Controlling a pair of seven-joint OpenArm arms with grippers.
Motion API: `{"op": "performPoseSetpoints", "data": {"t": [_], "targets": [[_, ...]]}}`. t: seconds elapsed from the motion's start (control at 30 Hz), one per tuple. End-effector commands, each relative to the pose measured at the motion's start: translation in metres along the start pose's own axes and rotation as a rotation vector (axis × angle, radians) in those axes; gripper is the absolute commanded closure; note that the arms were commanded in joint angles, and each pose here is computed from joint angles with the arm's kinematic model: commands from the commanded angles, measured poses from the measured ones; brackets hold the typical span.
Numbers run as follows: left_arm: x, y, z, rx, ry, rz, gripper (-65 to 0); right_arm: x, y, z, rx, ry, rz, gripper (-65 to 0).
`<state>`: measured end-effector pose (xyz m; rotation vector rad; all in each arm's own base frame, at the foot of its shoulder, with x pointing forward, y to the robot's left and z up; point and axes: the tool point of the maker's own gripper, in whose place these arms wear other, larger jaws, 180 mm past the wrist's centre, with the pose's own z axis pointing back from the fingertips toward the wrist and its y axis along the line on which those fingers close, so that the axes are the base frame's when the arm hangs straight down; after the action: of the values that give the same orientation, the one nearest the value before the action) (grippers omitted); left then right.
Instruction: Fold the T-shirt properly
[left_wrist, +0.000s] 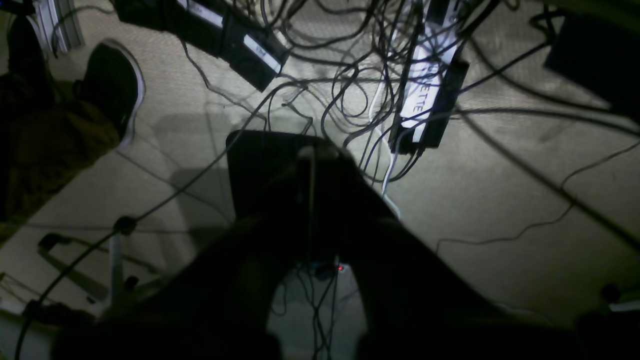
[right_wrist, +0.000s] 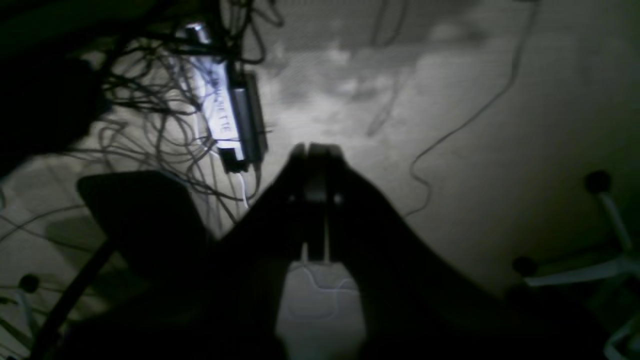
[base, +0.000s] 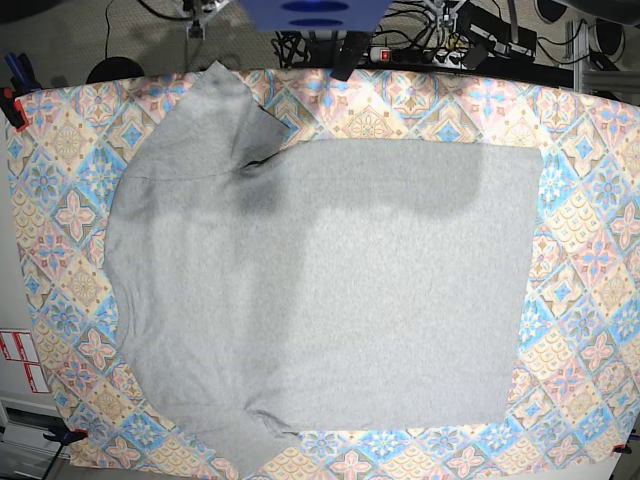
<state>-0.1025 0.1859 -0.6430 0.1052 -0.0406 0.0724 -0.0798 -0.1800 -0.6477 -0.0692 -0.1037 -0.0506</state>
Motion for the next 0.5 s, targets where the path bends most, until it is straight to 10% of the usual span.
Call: {"op": "performPoseSetpoints", "data": {"t": [0.0, 0.2, 0.47], "targets": [[-0.015, 0.007, 0.003, 0.01, 0.022, -0.003, 0.0, -0.015, -0.013, 0.006, -0.024, 0.014, 0.008, 0.0], [-0.036, 0.028, 0.011, 0.038, 0.043, -0.026, 0.0, -0.024, -0.037, 0.022, -0.056, -0.032, 0.043, 0.0], [0.005, 0.046, 0.05, 0.035, -0.18, -0.096, 0.0, -0.011, -0.089, 0.053, -0.166, -0.143, 0.001, 0.0]]}}
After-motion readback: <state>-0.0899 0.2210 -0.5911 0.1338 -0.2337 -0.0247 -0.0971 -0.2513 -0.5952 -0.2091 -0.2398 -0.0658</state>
